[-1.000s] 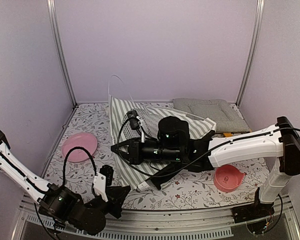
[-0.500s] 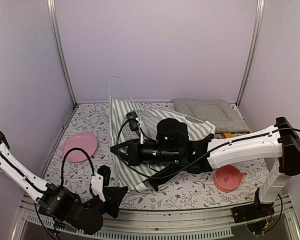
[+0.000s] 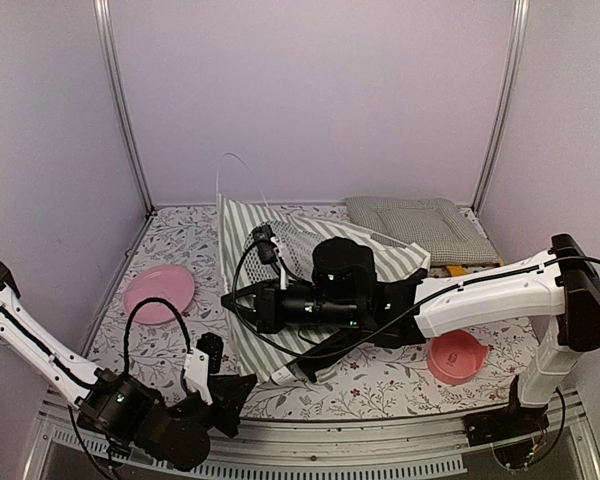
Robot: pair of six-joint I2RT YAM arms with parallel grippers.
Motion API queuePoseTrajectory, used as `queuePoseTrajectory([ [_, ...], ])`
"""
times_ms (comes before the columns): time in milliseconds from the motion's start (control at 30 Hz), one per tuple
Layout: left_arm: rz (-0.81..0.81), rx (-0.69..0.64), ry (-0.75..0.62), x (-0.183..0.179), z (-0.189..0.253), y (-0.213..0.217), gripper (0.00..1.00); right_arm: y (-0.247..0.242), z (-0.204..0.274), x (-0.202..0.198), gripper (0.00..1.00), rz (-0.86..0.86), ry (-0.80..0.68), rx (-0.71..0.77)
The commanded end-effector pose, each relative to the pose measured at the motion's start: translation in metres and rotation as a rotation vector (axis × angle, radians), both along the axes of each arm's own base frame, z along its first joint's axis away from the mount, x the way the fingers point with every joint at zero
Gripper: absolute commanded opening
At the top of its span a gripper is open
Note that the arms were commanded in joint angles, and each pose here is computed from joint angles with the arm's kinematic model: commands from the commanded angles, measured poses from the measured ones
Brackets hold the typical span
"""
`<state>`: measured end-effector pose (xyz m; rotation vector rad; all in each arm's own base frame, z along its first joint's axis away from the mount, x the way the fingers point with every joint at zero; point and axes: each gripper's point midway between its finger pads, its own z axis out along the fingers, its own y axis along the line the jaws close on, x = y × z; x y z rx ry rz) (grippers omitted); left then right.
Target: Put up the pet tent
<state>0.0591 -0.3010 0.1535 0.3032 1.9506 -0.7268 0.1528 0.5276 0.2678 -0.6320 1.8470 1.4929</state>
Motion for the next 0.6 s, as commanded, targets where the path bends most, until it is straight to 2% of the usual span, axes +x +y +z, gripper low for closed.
queuePoseTrajectory([
  [0,-0.117,0.094,0.05,-0.024,-0.024,-0.003,0.0,-0.014,0.066,0.028,0.0,-0.125,-0.105,0.169],
  [567,-0.124,0.087,0.029,-0.024,-0.013,-0.006,0.0,-0.008,0.044,0.032,0.0,-0.136,-0.091,0.124],
])
